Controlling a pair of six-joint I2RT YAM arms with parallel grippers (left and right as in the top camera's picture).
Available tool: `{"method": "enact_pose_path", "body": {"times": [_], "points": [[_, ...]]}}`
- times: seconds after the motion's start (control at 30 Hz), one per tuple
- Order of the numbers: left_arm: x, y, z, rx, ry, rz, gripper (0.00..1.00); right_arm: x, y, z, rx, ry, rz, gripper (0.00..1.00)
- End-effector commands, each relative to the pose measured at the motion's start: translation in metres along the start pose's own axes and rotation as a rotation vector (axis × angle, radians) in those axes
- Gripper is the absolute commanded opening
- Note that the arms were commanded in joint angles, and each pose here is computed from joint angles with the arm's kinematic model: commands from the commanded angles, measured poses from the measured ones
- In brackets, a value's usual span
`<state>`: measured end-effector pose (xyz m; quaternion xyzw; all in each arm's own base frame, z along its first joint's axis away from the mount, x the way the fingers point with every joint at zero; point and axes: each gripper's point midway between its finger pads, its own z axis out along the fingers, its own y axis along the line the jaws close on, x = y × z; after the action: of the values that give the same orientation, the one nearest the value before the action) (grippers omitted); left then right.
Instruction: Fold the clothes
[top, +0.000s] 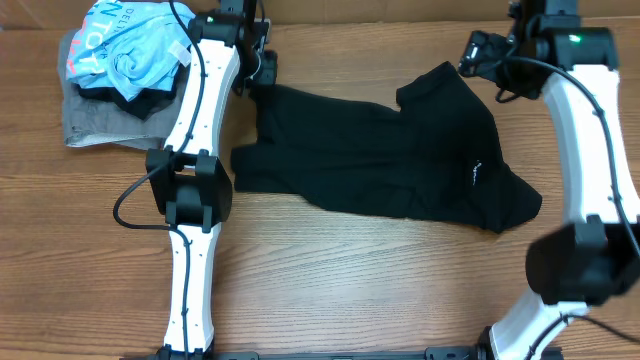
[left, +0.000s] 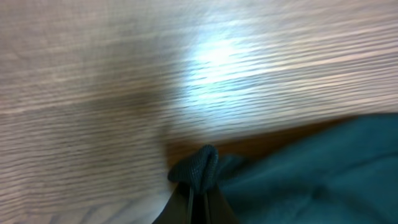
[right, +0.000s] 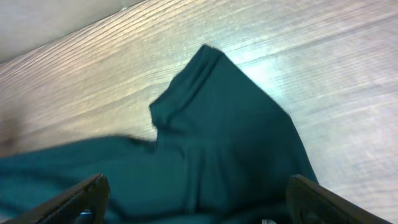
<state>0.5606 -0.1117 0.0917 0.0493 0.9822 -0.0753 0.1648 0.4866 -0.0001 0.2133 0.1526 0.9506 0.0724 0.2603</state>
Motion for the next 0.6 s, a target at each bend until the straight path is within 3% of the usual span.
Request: {"method": "enact_pose_path", "body": {"times": [0.0,0.2,0.43,0.57], "points": [[-0.017,-0.013,-0.032,-0.003,-0.076,-0.030,0.04,-0.004,-0.004,0.038,0.012,0.014,0.030,0.94],[-0.020,-0.028,-0.057,0.011,-0.106,-0.027,0.04,-0.021,-0.002,0.101,-0.011,-0.039,0.183,0.88],[-0.016,-0.047,-0.057,0.022,-0.097,0.002,0.04,-0.019,0.006,0.165,-0.011,-0.070,0.312,0.85],[-0.016,-0.050,-0.056,-0.016,-0.104,0.019,0.04,-0.019,0.006,0.187,0.053,-0.124,0.293,0.82]]}}
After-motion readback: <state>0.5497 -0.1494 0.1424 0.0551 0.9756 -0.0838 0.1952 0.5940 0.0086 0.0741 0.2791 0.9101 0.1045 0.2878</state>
